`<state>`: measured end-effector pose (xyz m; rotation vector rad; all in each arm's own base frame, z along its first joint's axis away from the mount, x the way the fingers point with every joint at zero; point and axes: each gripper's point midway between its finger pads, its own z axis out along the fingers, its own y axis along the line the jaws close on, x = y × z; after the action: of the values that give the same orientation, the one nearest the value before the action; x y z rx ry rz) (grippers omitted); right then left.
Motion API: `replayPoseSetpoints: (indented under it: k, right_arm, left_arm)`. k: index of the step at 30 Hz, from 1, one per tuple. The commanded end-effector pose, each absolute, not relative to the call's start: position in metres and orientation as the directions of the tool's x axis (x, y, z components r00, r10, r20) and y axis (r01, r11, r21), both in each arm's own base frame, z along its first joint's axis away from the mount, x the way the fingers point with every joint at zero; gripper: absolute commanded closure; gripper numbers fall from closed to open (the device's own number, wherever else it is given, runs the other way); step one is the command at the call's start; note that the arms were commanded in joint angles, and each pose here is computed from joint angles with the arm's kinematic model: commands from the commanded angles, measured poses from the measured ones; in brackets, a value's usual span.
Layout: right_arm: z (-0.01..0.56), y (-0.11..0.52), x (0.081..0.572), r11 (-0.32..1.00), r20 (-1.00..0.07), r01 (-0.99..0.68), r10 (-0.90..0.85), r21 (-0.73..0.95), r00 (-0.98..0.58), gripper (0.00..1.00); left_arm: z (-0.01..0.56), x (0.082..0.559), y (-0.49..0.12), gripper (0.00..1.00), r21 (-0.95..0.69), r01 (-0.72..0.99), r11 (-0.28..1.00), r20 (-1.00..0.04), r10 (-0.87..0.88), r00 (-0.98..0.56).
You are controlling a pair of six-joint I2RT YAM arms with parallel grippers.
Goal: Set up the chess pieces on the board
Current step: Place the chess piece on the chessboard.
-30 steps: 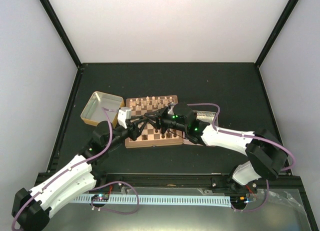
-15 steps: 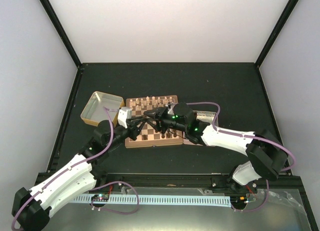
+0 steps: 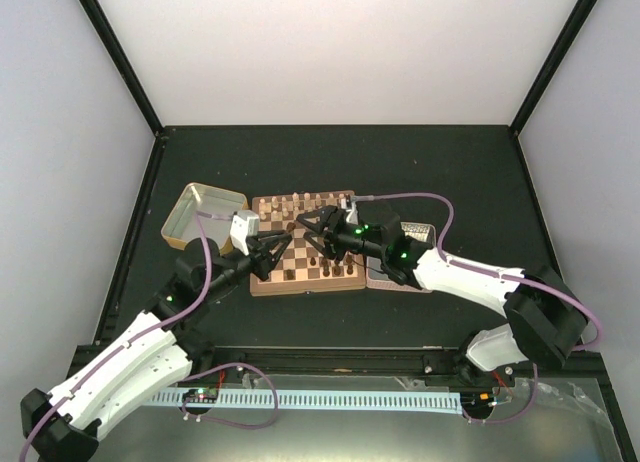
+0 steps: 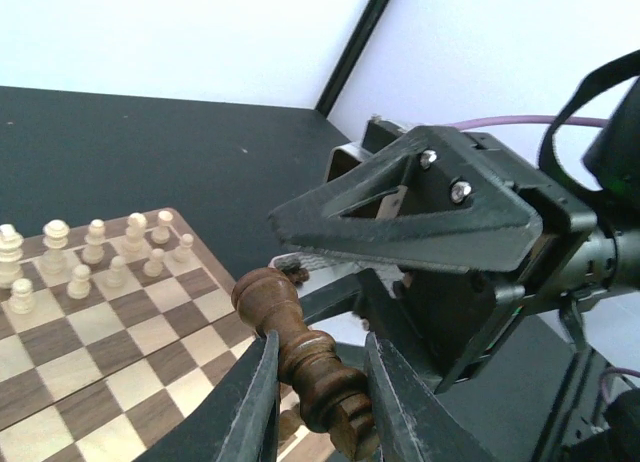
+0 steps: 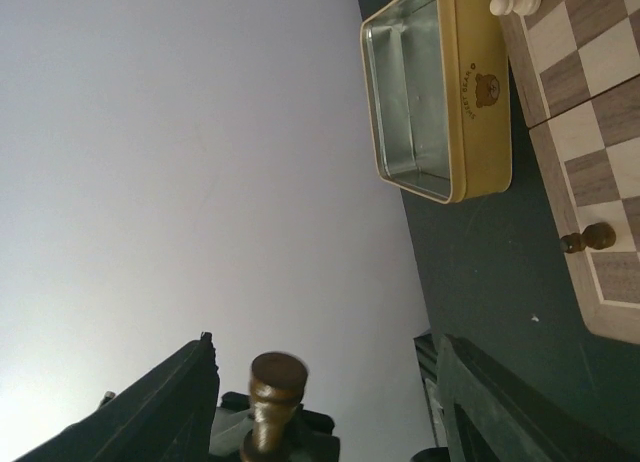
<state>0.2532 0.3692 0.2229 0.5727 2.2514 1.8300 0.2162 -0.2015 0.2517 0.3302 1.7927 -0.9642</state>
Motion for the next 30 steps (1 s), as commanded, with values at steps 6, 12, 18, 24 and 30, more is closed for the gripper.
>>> replayPoseSetpoints:
  k: [6, 12, 18, 24, 30]
  right_arm:
    - [0.257, 0.385, 0.237, 0.099, 0.008, 0.035, 0.254, 0.994, -0.967, 0.45]
    - [0.255, 0.383, 0.235, 0.064, 0.069, 0.089, 0.26, 0.994, -0.963, 0.56]
    - [0.253, 0.384, 0.233, 0.044, 0.127, 0.142, 0.252, 0.989, -0.959, 0.73]
    - [0.251, 0.382, 0.234, 0.025, 0.189, 0.203, 0.276, 0.979, -0.942, 0.95]
    - [0.246, 0.375, 0.237, 0.031, 0.256, 0.281, 0.327, 0.959, -0.91, 0.99]
  left_arm:
    - [0.289, 0.207, -0.214, 0.95, -0.465, 0.688, 0.558, -0.881, -0.216, -0.421]
    - [0.288, 0.209, -0.216, 0.95, -0.473, 0.685, 0.554, -0.877, -0.221, -0.427]
    - [0.289, 0.212, -0.216, 0.95, -0.48, 0.679, 0.555, -0.874, -0.233, -0.427]
    - [0.291, 0.211, -0.218, 0.84, -0.49, 0.683, 0.542, -0.869, -0.24, -0.433]
    - [0.288, 0.21, -0.22, 0.51, -0.452, 0.711, 0.538, -0.89, -0.223, -0.397]
